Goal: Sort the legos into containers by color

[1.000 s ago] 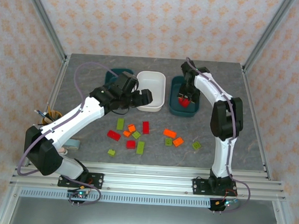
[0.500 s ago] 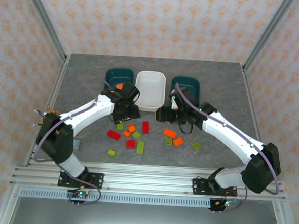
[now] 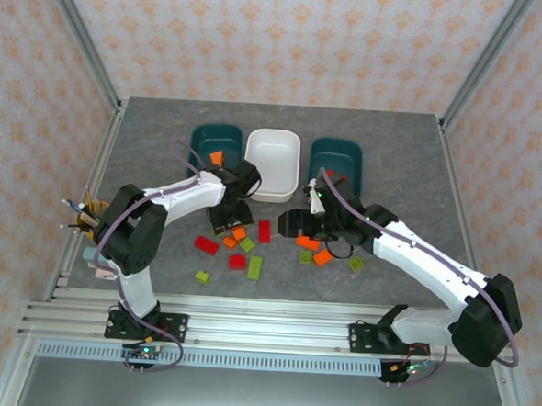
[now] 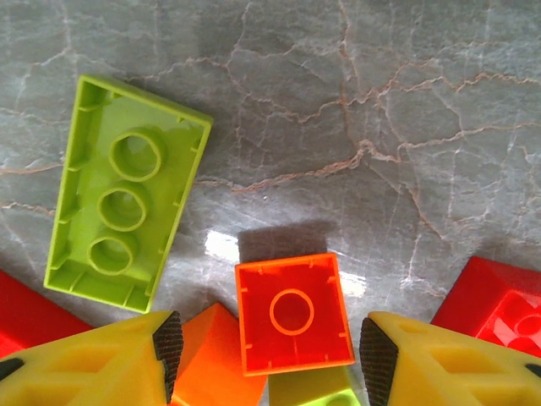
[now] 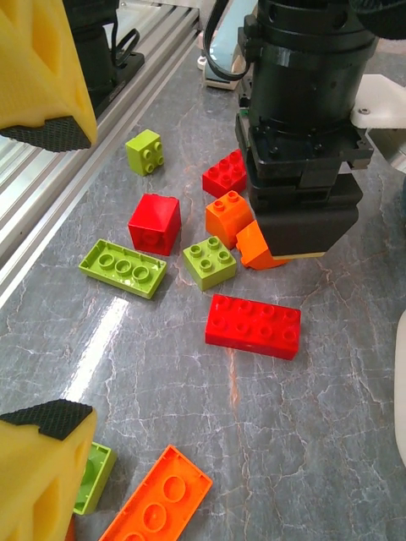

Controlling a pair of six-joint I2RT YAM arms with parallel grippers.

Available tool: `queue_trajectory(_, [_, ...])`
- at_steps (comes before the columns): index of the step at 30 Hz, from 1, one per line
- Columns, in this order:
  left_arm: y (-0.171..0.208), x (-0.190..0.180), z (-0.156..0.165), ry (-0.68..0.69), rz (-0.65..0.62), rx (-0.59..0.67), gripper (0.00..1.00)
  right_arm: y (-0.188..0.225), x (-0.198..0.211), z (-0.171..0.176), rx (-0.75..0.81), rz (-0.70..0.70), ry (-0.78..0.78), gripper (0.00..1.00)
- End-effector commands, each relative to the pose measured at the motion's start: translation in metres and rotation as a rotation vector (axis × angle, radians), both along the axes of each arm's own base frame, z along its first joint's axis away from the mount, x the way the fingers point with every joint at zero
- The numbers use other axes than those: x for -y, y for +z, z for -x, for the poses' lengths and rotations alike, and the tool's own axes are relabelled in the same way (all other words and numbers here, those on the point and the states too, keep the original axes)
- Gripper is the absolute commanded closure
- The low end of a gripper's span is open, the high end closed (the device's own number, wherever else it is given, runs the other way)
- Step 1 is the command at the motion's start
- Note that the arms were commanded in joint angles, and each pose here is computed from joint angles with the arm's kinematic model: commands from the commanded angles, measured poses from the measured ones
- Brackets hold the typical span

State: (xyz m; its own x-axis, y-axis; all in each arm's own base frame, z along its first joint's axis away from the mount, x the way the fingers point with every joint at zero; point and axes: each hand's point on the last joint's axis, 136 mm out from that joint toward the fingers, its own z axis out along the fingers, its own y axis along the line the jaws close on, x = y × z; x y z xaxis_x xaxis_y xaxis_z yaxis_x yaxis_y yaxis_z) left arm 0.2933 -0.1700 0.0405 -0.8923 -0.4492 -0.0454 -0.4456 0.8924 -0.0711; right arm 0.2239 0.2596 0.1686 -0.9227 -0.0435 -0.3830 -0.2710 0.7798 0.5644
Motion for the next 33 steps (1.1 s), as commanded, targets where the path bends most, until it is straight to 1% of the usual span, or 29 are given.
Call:
queue_trajectory(1, [-0.007,0.003,0.001,0.007,-0.008,0.006,0.41,0.004,0.001,-0.003,0.019,-0.013,-0.021,0.21])
queue_trajectory(10, [-0.022,0.012,0.008,-0.028,-0.026,-0.02,0.47,0.0,0.002,-0.004,0.013,-0.002,-0.029,0.22])
queue_trajectory(12, [-0.023,0.01,0.008,-0.033,-0.038,-0.022,0.51,0.0,0.002,-0.005,0.016,-0.002,-0.034,0.22])
queue_trajectory(18, [-0.022,0.008,0.003,-0.053,-0.059,-0.002,0.68,0.002,0.002,-0.007,0.018,-0.005,-0.048,0.24])
queue_trajectory(21, [-0.008,0.005,0.0,-0.061,-0.072,0.027,0.71,0.007,0.004,-0.007,0.03,-0.004,-0.056,0.26])
queue_trajectory(24, [0.021,-0.001,-0.008,-0.083,-0.103,0.081,0.71,0.02,0.008,-0.01,0.065,-0.01,-0.08,0.26])
queue_trajectory(25, [0.036,-0.004,-0.013,-0.09,-0.111,0.112,0.7,0.024,0.008,-0.013,0.076,-0.016,-0.093,0.27])
queue_trajectory(29, [0.08,-0.027,-0.034,-0.085,-0.142,0.18,0.7,0.063,0.0,-0.028,0.154,-0.141,-0.16,0.27])
queue_trajectory(32, [0.098,-0.049,-0.056,-0.075,-0.178,0.208,0.7,0.086,-0.012,-0.043,0.188,-0.234,-0.195,0.26])
queue_trajectory(33, [0.099,-0.056,-0.063,-0.067,-0.186,0.202,0.7,0.082,-0.018,-0.05,0.177,-0.234,-0.202,0.26])
